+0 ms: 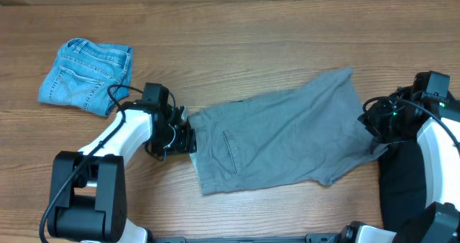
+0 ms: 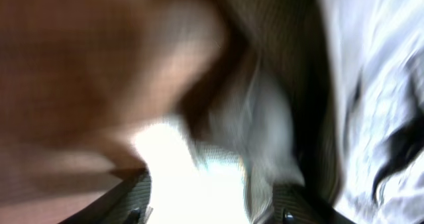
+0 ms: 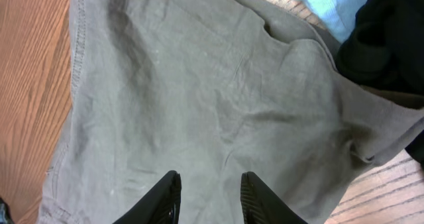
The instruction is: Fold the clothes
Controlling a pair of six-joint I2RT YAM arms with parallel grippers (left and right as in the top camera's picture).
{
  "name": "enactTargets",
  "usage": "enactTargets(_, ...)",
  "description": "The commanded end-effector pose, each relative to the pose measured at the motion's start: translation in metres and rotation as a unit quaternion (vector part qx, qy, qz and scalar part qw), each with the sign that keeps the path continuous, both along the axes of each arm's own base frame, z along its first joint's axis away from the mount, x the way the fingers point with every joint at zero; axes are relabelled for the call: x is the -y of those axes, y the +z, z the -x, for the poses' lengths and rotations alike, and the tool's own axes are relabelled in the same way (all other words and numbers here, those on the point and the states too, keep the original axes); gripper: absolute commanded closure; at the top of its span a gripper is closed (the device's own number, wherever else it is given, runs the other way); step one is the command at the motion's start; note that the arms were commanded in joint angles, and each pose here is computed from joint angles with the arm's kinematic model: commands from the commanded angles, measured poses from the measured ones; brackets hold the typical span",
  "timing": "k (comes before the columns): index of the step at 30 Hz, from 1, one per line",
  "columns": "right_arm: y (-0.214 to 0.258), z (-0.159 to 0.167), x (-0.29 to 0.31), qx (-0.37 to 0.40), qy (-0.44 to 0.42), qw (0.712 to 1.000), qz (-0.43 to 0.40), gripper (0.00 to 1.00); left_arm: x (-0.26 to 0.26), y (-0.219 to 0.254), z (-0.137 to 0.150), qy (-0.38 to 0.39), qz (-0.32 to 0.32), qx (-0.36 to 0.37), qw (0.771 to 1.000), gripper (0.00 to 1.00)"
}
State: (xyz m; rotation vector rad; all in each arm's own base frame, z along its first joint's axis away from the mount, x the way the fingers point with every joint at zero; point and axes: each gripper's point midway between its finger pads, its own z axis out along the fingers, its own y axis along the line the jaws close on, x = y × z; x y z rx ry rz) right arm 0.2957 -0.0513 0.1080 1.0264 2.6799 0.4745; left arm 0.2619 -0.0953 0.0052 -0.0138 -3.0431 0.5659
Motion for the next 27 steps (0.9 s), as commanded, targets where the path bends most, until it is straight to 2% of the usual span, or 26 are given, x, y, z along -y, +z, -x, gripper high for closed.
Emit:
enactTargets(1,0.011,-0.005,0.0,0.019,0.012,1.0,0.006,0.66,-0.032,-0.013,0.027,0.031,-0.07,-0.055,0.996,0.36)
enactTargets(5,0.011,-0.006,0.001,0.02,0.012,1.0,0.006,0.66,-0.037,-0.011,0.01,0.063,-0.039,-0.028,0.997,0.37)
enactTargets(9,0.012,-0.004,-0.005,0.02,0.018,1.0,-0.009,0.67,-0.034,-0.012,-0.018,0.065,-0.028,0.033,0.997,0.4)
enactTargets(15,0.016,0.0,-0.024,0.032,0.067,0.996,-0.048,0.66,-0.022,-0.013,-0.027,0.068,0.008,0.057,0.996,0.4)
enactTargets(17,0.02,-0.001,-0.033,0.045,0.088,0.993,-0.069,0.66,-0.022,-0.012,-0.03,0.068,0.009,0.065,0.996,0.46)
enactTargets(19,0.021,0.0,-0.036,0.046,0.093,0.992,-0.075,0.65,-0.024,-0.012,-0.036,0.068,0.004,0.077,0.995,0.58)
enactTargets(24,0.021,-0.001,-0.051,0.044,0.117,0.989,-0.075,0.65,-0.04,-0.012,-0.061,0.077,-0.036,0.131,0.988,0.73)
enactTargets(27,0.019,-0.001,-0.06,0.04,0.135,0.988,-0.066,0.65,-0.059,-0.005,-0.088,0.106,-0.056,0.181,0.976,0.94)
